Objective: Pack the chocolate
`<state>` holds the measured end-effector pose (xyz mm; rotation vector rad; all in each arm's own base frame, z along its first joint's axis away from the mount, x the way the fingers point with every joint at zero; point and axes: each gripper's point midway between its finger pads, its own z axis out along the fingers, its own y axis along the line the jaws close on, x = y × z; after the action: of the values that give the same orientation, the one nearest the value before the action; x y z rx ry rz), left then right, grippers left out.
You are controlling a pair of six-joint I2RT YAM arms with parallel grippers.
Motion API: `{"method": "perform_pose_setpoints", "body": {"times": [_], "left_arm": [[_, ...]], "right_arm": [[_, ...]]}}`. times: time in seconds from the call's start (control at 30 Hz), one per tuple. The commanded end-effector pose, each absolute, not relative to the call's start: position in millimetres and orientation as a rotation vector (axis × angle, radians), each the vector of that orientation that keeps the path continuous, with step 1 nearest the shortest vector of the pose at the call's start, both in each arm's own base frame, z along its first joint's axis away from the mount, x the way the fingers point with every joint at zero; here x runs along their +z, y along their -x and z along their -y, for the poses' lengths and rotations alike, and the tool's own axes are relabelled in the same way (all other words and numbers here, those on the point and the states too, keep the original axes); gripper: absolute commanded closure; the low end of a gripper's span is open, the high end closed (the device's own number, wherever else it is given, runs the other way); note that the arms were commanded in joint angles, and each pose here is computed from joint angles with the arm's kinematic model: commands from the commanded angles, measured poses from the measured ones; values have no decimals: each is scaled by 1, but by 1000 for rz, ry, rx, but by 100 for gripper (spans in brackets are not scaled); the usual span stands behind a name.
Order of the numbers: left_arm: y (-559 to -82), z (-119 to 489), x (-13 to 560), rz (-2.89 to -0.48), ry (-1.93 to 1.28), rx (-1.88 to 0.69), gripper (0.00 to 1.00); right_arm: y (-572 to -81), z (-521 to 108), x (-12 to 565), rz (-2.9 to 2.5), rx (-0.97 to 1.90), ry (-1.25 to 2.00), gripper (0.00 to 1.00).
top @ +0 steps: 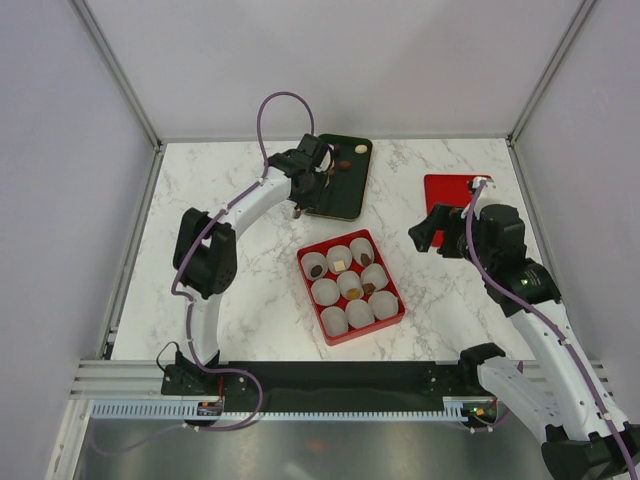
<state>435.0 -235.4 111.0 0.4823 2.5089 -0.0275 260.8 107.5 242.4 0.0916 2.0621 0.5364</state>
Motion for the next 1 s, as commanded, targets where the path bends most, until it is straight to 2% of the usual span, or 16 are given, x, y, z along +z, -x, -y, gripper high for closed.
{"method": "perform_pose_setpoints", "body": {"times": [0.0, 0.3, 0.53, 0.97], "left_arm": [[-456, 240, 123, -2435, -510, -33, 53], [-449, 236, 115, -2465, -523, -28, 55], [-435, 229, 115, -2491, -527, -25, 61], [-391, 217, 160, -2495, -519, -109, 63]], "right_arm": [[-267, -106, 254, -2013, 523, -83, 2], [-267, -106, 257, -2004, 523, -79, 2], [-266, -106, 259, -1997, 534, -86, 2], [-262, -108, 266, -1977, 560, -79, 2]]}}
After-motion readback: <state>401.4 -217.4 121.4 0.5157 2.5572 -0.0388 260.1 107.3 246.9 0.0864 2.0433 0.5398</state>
